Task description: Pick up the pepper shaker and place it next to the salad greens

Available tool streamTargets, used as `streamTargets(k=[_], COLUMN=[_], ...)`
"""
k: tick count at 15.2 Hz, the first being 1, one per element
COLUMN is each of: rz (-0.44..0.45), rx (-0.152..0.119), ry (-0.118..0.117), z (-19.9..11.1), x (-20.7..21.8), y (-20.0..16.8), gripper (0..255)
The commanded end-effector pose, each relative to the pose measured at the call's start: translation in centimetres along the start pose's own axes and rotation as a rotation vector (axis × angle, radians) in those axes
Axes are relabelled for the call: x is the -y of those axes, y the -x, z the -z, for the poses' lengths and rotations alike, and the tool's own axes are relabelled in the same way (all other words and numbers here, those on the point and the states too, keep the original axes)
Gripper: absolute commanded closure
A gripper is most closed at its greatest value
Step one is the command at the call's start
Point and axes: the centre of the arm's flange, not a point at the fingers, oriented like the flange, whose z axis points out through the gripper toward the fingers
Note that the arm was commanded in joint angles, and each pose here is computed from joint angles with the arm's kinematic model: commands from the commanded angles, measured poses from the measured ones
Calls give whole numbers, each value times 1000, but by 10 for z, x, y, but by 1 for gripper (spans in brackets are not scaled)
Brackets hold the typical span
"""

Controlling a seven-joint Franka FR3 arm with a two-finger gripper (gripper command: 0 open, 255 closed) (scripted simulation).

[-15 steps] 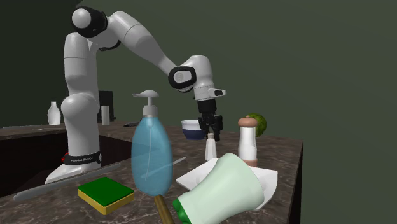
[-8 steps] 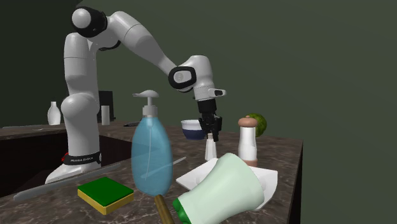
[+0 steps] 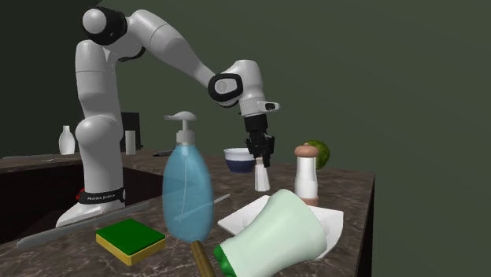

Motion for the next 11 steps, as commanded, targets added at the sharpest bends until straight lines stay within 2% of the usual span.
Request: streamTargets(k=[1, 11], rz=[0, 0], rx=[0, 0], ry=[0, 0], z=[10, 62], x=[-1, -5], y=[-2, -10], gripper=[255, 255])
